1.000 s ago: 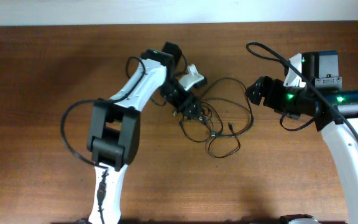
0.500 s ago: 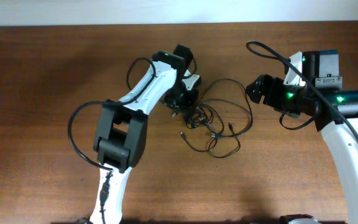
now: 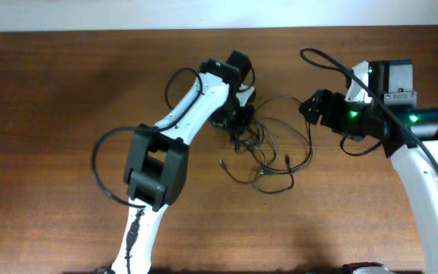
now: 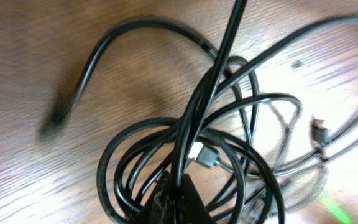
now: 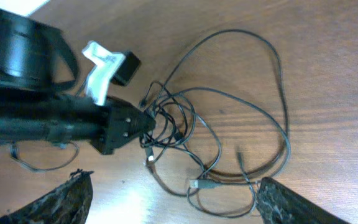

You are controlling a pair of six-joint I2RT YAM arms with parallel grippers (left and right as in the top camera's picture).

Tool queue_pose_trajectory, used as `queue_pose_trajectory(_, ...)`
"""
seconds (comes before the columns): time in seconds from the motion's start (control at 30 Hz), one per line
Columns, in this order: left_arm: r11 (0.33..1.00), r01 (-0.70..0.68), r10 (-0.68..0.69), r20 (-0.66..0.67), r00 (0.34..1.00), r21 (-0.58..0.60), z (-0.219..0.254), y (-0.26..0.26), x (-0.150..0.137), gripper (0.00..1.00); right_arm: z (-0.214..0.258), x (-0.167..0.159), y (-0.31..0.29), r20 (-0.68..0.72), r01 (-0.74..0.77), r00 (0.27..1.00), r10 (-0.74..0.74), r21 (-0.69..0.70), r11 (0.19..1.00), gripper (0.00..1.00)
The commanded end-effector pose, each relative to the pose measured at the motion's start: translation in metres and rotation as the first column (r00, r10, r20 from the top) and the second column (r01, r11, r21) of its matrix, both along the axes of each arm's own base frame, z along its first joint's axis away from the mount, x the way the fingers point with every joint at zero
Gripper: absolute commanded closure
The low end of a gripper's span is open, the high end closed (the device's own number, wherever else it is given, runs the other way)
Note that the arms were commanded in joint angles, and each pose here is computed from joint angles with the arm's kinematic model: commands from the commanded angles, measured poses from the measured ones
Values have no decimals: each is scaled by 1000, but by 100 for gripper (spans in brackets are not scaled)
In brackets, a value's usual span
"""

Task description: Untangle cables

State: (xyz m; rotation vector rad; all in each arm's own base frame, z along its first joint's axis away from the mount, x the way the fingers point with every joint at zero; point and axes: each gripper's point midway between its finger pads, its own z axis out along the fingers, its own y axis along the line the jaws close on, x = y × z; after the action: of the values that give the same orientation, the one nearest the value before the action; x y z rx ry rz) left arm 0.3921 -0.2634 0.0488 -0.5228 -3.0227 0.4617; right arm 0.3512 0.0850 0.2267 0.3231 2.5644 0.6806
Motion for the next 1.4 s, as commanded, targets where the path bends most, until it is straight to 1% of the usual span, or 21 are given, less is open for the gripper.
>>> queue_pose_trajectory(0.0, 993, -36, 56, 183, 981, -109, 98, 6, 31, 100, -7, 12, 30, -35, -19, 999, 23, 103, 994, 20)
queue_pose_trajectory(0.07, 988, -52, 85, 225, 971, -146, 124, 7, 36, 100, -15, 26, 59, -42, -22, 999, 29, 148, 989, 22)
queue_pose_trajectory(0.2, 969, -174, 209, 206, 956, -176, 130, 21, 49, 100, -36, 52, 99, -67, -4, 998, 19, 228, 974, 24)
queue_pose_trajectory(0.27, 966, -177, 217, 215, 952, -190, 132, 22, 54, 100, -46, 64, 116, -69, -3, 997, 22, 268, 963, 30)
queue_pose_trajectory(0.47, 953, -148, 211, 226, 951, -265, 140, 9, 59, 100, -88, 67, 152, -144, -12, 988, 54, 279, 960, 40)
queue_pose_trajectory(0.53, 940, -134, 210, 224, 952, -313, 149, 5, 62, 100, -103, 70, 152, -178, 14, 983, 37, 275, 961, 55)
queue_pose_trajectory(0.6, 922, -132, 228, 236, 945, -364, 167, 10, 69, 100, -110, 70, 152, -192, 17, 981, 36, 269, 963, 74)
queue_pose_trajectory(0.63, 893, -127, 255, 253, 933, -432, 192, 20, 79, 100, -110, 70, 151, -191, 18, 981, 35, 269, 963, 96)
queue_pose_trajectory(0.7, 852, -138, 318, 289, 903, -505, 232, 52, 94, 100, -114, 67, 144, -209, 19, 977, 35, 251, 968, 96)
queue_pose_trajectory(0.77, 842, -167, 363, 308, 879, -514, 248, 79, 100, 100, -120, 64, 132, -215, -8, 975, 55, 215, 977, 96)
queue_pose_trajectory(0.87, 868, -186, 368, 346, 863, -460, 248, 127, 101, 100, -114, 58, 120, -157, -139, 973, 171, 196, 971, 96)
queue_pose_trajectory(0.9, 886, -261, 398, 341, 852, -383, 235, 152, 100, 100, -93, 57, 121, -104, -197, 969, 223, 214, 957, 96)
queue_pose_trajectory(0.93, 901, -356, 427, 359, 830, -249, 219, 182, 99, 100, -63, 55, 118, -45, -238, 967, 250, 181, 954, 96)
queue_pose_trajectory(0.97, 901, -398, 433, 379, 818, -171, 212, 197, 98, 100, -41, 53, 117, -7, -269, 962, 273, 165, 949, 96)
queue_pose_trajectory(1.0, 891, -451, 433, 412, 802, -59, 204, 217, 96, 100, 1, 50, 109, 47, -279, 960, 275, 100, 955, 96)
queue_pose_trajectory(1.03, 866, -499, 428, 452, 783, 43, 201, 239, 94, 100, 34, 50, 87, 75, -223, 972, 222, -8, 975, 96)
queue_pose_trajectory(1.07, 839, -536, 431, 479, 764, 100, 201, 257, 94, 100, 56, 51, 64, 89, -143, 984, 153, -103, 984, 96)
queue_pose_trajectory(1.2, 763, -628, 484, 509, 712, 153, 202, 311, 92, 100, 112, 45, -26, 153, 142, 984, -95, -340, 930, 96)
queue_pose_trajectory(1.27, 742, -653, 508, 506, 697, 154, 202, 327, 89, 100, 120, 42, -48, 159, 195, 976, -147, -347, 918, 96)
queue_pose_trajectory(1.33, 777, -620, 508, 473, 720, 108, 200, 315, 89, 100, 116, 44, -33, 134, 121, 987, -85, -287, 950, 96)
queue_pose_trajectory(1.37, 835, -547, 467, 454, 759, 56, 201, 296, 92, 100, 111, 46, -26, 118, 97, 991, -66, -281, 955, 96)
